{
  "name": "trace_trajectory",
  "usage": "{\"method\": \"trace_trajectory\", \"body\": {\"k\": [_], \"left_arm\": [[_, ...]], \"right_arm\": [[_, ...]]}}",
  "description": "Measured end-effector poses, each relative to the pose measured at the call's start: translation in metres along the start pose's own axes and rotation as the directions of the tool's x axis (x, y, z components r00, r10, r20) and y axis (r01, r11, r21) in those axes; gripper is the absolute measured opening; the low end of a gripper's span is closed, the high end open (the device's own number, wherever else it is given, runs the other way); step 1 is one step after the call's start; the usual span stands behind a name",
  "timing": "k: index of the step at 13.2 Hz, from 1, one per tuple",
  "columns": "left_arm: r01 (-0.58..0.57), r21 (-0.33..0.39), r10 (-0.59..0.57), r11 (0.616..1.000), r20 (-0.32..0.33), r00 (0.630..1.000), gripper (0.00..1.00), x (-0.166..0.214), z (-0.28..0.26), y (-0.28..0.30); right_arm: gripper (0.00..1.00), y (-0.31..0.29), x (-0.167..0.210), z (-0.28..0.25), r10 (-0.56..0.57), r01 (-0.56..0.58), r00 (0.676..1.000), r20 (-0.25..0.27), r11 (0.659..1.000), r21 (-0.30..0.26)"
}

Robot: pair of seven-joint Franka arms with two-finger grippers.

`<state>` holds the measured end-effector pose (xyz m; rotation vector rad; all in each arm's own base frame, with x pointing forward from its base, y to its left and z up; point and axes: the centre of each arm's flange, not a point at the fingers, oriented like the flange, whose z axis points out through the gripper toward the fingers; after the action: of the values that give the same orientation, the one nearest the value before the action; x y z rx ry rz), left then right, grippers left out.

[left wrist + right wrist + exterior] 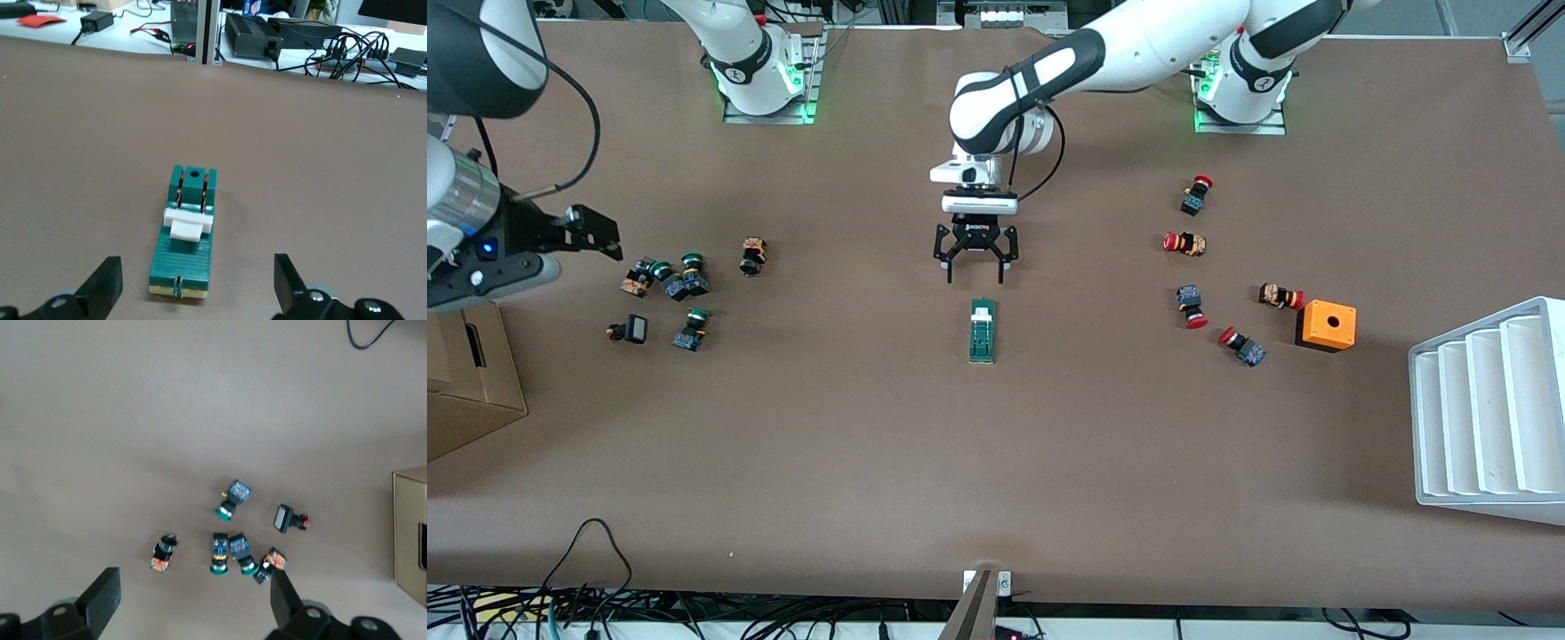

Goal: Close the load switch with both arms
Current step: 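Lower the left gripper onto the switch while the right gripper reaches its base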

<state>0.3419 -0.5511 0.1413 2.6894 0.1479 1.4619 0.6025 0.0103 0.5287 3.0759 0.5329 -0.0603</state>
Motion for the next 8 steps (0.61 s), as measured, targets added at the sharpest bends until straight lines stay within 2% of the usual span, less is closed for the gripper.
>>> {"method": "trace_trajectory", "body": {"k": [2, 4, 6, 8], "left_arm": [[-0.039, -0.012, 0.039, 0.999, -0.031, 0.999, 1.00, -0.017, 0.011, -0.007], [-0.062, -0.022, 0.061, 0.998, -0.062, 0.996, 1.00, -0.029, 0.019, -0.013], [-0.084, -0.029, 0.081, 0.996, -0.082, 0.993, 1.00, -0.038, 0.024, -0.017], [-0.108, -0.042, 0.103, 0.993, -0.107, 0.989, 1.00, -0.045, 0.030, -0.020]], "right_arm": [[1.00, 0.002, 0.018, 0.013, -0.005, 0.005, 1.000, -0.019, 1.000, -0.004], [1.00, 0.002, 0.038, 0.019, 0.018, -0.017, 0.999, -0.038, 0.999, 0.033], [1.00, -0.001, 0.054, 0.029, 0.102, -0.097, 0.994, -0.046, 0.990, 0.098], [1.00, -0.009, 0.070, 0.038, 0.232, -0.225, 0.972, -0.041, 0.966, 0.128]]}}
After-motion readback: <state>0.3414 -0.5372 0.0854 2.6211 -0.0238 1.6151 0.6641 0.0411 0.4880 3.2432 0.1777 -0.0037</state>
